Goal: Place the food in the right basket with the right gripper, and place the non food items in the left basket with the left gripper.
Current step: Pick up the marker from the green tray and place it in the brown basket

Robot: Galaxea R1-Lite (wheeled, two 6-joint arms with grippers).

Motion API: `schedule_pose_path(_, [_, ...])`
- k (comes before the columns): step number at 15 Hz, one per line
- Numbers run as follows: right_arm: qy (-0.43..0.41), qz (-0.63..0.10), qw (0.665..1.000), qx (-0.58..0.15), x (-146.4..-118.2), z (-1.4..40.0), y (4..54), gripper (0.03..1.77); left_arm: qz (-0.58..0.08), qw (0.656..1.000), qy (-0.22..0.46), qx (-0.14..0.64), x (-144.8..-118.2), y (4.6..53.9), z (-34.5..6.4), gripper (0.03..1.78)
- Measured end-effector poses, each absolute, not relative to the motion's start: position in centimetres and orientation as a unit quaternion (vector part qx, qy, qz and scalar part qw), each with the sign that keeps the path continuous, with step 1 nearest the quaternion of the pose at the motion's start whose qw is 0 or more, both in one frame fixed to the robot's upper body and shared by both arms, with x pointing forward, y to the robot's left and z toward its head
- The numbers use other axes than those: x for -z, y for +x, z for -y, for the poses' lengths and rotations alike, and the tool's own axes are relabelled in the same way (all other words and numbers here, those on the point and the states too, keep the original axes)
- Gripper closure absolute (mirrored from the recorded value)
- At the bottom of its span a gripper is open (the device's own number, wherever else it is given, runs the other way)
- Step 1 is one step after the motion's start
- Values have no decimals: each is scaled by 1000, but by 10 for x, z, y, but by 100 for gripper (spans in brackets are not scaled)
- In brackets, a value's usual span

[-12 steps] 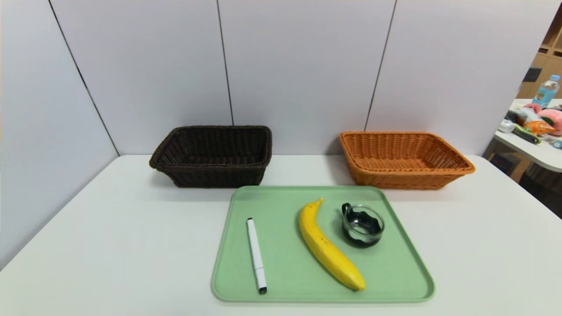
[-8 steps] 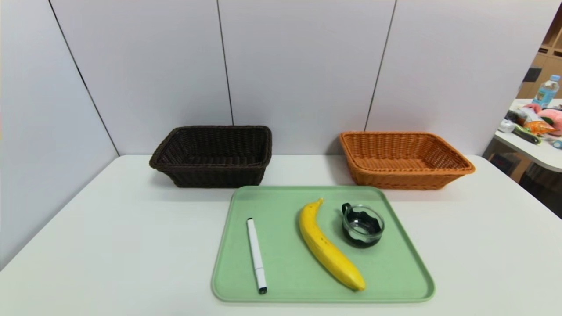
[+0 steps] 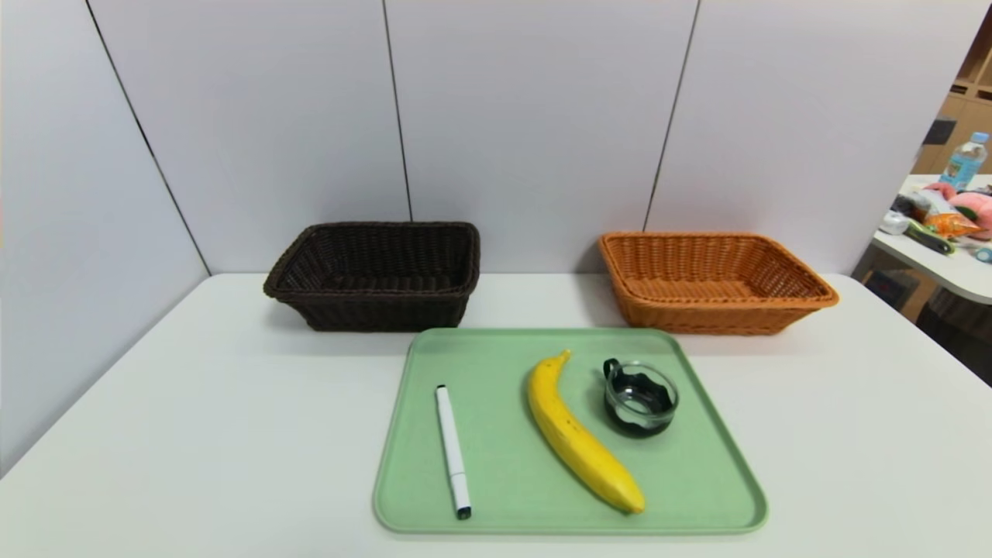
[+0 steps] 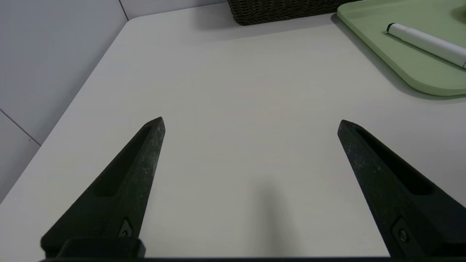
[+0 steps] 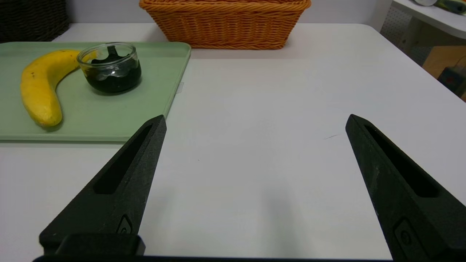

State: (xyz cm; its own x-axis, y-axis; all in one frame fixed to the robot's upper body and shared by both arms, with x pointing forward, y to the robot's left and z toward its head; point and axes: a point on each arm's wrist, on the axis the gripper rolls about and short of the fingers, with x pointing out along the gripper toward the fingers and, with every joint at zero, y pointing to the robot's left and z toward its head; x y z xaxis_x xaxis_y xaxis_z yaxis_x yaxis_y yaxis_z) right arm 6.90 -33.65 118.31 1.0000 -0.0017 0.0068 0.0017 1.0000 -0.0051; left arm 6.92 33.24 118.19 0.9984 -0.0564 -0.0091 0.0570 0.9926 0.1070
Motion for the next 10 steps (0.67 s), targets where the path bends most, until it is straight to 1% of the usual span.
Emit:
schedule_pose_path(3, [-10, 1, 1000, -1, -1183, 336, 69, 10, -4, 998, 55, 30, -1183, 69, -332, 12])
schedule_pose_path(5, [-16, 0, 1000, -3, -1185, 336, 68, 10, 5, 998, 50, 36, -1194, 65, -332, 12])
schedule_pose_path(8, [-6, 13, 1000, -14, -1206, 336, 59, 10, -16, 998, 41, 38, -1210, 57, -332, 12])
schedule_pose_path(10, [-3, -13, 999, -35, -1220, 335, 52, 10, -21, 998, 39, 39, -1224, 58, -332, 12])
